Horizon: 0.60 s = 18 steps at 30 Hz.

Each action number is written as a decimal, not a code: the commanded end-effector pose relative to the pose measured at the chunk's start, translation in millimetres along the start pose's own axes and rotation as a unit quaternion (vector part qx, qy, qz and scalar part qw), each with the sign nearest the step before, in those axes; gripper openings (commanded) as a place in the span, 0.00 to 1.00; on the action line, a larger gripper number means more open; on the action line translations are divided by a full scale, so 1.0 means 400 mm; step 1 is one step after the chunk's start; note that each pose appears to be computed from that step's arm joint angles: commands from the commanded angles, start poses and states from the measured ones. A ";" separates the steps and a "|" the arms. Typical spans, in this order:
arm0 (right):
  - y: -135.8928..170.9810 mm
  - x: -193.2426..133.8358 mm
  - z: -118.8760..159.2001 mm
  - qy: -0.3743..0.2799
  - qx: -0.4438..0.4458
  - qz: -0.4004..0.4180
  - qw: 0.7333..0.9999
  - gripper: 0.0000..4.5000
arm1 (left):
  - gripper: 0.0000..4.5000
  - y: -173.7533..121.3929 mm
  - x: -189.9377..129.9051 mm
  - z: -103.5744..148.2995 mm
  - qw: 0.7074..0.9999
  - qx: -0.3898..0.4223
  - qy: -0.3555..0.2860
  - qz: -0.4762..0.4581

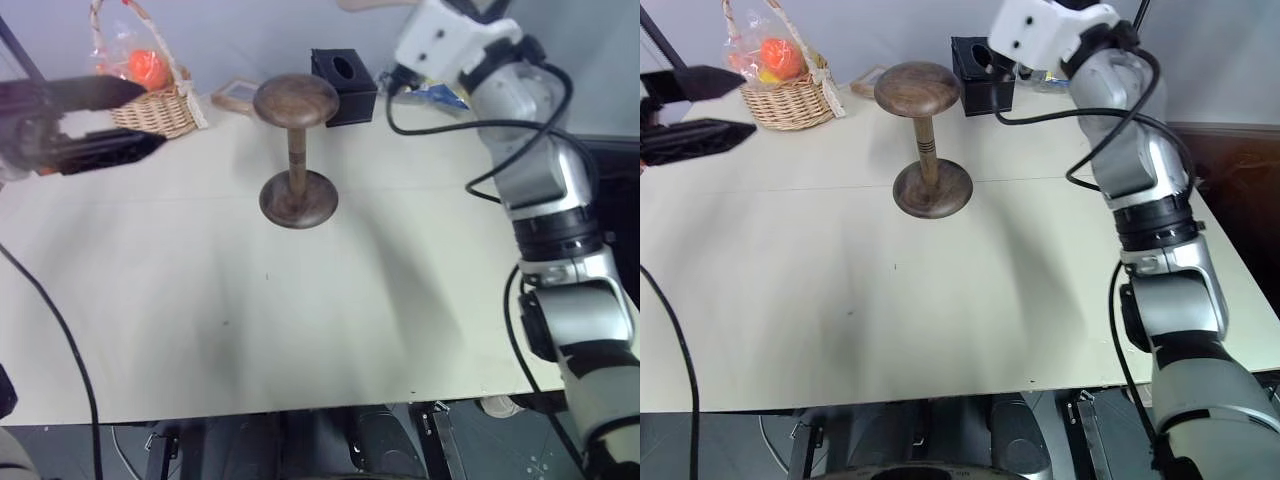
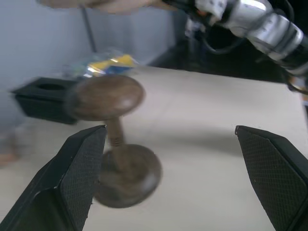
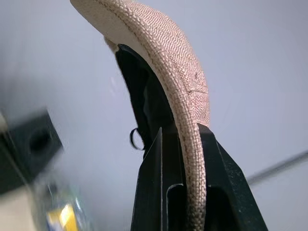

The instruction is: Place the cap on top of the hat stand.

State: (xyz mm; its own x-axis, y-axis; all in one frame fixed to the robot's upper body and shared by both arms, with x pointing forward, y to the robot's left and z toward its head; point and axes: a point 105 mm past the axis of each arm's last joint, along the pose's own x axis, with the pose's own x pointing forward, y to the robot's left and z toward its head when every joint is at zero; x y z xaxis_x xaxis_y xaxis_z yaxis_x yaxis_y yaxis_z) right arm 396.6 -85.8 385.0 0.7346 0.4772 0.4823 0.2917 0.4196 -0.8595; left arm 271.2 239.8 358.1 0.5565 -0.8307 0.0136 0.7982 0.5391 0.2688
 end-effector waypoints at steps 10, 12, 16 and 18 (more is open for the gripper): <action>0.225 -0.061 0.110 -0.099 0.033 0.108 0.989 0.01 | 1.00 -0.011 -0.061 0.062 0.998 0.034 -0.001 0.052; 0.243 -0.098 0.124 -0.116 0.018 0.114 0.987 0.01 | 1.00 -0.012 -0.064 0.063 0.998 0.034 0.002 0.052; 0.305 -0.167 0.130 -0.136 -0.015 0.139 0.981 0.01 | 1.00 -0.007 -0.064 0.057 0.998 0.032 0.009 0.053; 0.322 -0.173 0.133 -0.140 -0.020 0.138 0.980 0.01 | 1.00 -0.003 -0.062 0.058 0.998 0.032 0.009 0.052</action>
State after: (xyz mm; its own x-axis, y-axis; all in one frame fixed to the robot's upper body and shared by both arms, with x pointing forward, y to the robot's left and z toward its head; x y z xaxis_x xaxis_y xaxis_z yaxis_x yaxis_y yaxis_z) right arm 360.9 -31.4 229.2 0.6445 0.7434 0.1790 0.0487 0.1936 -0.9799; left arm 257.3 255.6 366.5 0.6328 -0.7743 0.0103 0.7424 0.6104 0.2762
